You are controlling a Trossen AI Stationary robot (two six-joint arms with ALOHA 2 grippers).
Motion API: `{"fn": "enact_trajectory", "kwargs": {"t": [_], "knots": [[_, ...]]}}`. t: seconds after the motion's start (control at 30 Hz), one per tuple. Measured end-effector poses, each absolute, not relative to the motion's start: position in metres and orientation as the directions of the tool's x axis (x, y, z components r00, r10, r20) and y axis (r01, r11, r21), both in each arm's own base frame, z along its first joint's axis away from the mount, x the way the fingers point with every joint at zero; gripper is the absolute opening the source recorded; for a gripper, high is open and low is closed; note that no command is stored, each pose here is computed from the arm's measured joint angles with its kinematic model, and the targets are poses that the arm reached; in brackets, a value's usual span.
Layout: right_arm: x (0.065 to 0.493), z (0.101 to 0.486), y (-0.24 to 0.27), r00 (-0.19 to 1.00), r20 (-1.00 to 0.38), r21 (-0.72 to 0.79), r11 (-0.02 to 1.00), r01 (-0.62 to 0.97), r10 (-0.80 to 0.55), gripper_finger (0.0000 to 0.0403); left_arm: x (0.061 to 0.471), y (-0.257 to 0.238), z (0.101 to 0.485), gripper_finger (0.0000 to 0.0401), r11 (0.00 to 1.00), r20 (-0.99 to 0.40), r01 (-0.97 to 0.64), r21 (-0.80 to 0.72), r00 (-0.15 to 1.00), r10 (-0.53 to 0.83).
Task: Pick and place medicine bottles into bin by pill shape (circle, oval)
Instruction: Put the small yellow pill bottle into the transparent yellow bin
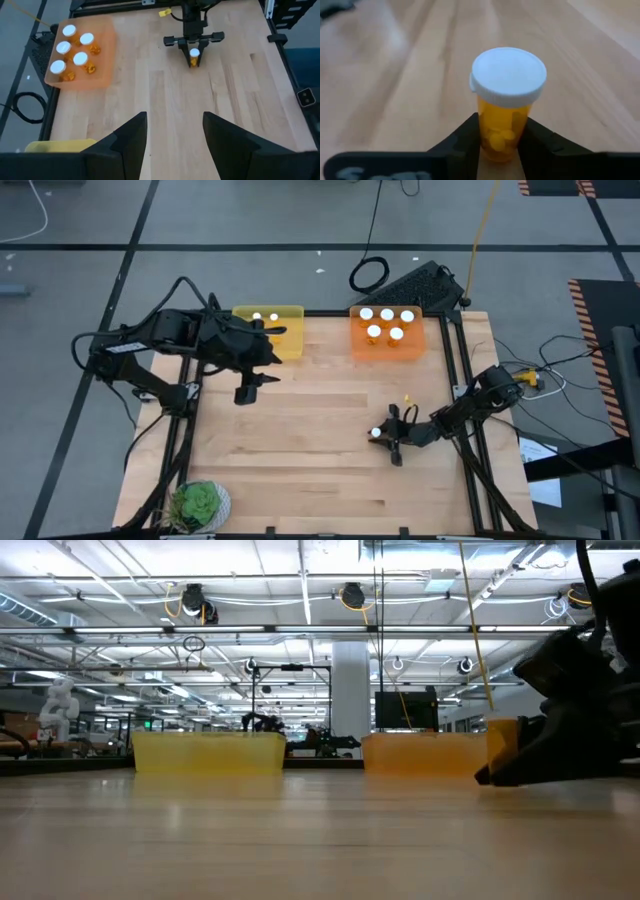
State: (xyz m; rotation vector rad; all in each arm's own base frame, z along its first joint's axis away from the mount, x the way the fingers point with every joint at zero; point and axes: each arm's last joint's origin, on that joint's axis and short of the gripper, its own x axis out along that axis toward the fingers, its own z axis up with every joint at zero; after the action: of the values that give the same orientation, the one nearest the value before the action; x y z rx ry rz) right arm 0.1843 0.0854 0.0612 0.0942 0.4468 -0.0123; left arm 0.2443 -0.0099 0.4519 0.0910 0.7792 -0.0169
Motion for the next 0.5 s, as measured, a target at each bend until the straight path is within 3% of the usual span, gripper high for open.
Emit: {"fn": "enact_trajectory", "kwargs": {"t": [0.27, 0.5], "knots": [[0.22, 0.083, 0.086, 0.912, -0.402, 0.181, 0.984, -0.011, 0.084, 0.0098, 0.263, -0.011, 0.439, 0.0198, 0.997, -0.743, 0.047, 0.065, 0.67, 0.017], [0.248, 0.108, 0.076, 0.851, -0.525, 0.087, 0.996, 0.032, 0.018, 0.0099, 0.267, -0.011, 0.44, 0.0198, 0.999, -0.725, 0.022, 0.042, 0.688, 0.016]]}}
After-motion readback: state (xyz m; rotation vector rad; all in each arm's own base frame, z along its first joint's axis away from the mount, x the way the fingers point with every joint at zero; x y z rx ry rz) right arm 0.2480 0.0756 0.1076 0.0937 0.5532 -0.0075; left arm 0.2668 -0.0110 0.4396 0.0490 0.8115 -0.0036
